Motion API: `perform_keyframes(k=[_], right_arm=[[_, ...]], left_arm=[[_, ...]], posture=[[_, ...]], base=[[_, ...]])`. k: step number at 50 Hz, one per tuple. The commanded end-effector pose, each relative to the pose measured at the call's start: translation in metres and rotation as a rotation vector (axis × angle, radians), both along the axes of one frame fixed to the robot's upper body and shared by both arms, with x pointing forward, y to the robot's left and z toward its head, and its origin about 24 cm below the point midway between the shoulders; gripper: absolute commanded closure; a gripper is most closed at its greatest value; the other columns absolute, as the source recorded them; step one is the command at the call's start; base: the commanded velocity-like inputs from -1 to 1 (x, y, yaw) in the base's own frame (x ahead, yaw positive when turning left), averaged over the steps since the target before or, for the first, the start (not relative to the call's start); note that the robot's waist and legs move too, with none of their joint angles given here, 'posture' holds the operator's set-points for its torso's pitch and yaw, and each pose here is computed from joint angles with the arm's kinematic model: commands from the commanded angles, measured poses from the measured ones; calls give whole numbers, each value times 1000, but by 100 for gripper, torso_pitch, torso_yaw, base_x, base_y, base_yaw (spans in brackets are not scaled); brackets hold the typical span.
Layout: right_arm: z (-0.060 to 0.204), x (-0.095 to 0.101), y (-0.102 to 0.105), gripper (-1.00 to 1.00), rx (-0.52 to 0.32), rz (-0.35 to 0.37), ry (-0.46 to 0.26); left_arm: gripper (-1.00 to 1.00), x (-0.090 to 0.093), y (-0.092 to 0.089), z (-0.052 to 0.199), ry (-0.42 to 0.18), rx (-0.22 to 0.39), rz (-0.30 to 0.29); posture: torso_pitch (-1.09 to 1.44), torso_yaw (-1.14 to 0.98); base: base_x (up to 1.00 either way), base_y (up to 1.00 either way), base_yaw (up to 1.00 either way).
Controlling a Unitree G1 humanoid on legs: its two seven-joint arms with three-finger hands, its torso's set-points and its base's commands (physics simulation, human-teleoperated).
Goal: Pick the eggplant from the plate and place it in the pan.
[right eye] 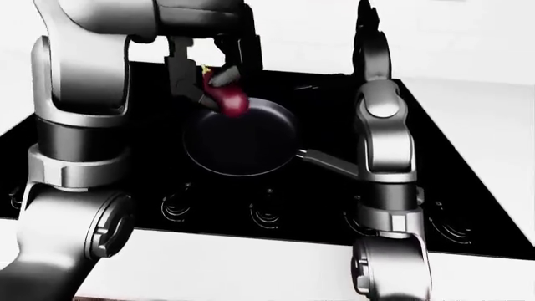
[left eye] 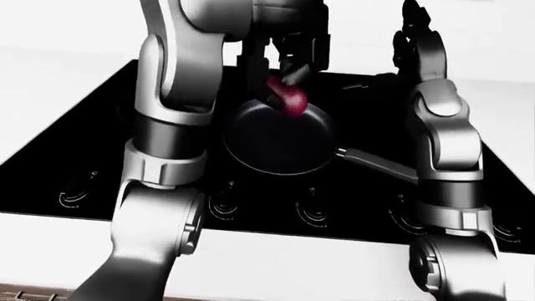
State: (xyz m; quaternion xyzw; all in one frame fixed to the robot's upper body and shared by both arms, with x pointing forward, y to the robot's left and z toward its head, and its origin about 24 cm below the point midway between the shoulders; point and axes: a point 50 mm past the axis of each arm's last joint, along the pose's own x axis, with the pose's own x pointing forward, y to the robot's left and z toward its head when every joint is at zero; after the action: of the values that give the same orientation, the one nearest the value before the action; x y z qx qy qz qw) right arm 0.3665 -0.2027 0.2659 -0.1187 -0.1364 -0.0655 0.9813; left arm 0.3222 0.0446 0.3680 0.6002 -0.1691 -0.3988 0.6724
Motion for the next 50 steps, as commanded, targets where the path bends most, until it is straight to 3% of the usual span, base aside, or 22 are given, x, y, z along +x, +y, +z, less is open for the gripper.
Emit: perform_keyframes(k=[1, 4, 10, 19, 30, 45, 46, 47, 50], right_arm=[[23, -7, 2, -100, -13, 4, -110], [21, -8, -1, -100, -13, 0, -109], [16, -8, 2, -100, -11, 4, -106], [14, -11, 2, -100, -8, 7, -104], [19, -9, -3, -100, -11, 6, -105], [6, -9, -1, -100, -8, 7, -92], [6, -8, 0, -100, -7, 7, -90], [5, -8, 0, -100, -8, 7, -89], [3, -7, -1, -100, -9, 3, -87]], left_arm=[[99, -14, -6, 15, -69, -39, -30], [100, -21, -12, 1, -39, -30, -59], [99, -13, -14, -17, -15, -33, -57], [99, 7, -10, -15, -83, -42, -14], [99, -5, -38, -17, -86, -56, -90], [100, 13, -21, -29, -79, -56, -16], [99, 14, -23, -26, -108, -61, 1], [-100, 12, -25, -19, -105, -79, -5], [-100, 7, -29, -1, -127, -86, -12]], posture=[[0, 0], [0, 0], [0, 0], [0, 0], [0, 0], [0, 0], [0, 0], [0, 0], [0, 0]], base=[[0, 0, 0], [0, 0, 0], [0, 0, 0], [0, 0, 0], [0, 0, 0], [0, 0, 0], [0, 0, 0], [0, 0, 0], [0, 0, 0]])
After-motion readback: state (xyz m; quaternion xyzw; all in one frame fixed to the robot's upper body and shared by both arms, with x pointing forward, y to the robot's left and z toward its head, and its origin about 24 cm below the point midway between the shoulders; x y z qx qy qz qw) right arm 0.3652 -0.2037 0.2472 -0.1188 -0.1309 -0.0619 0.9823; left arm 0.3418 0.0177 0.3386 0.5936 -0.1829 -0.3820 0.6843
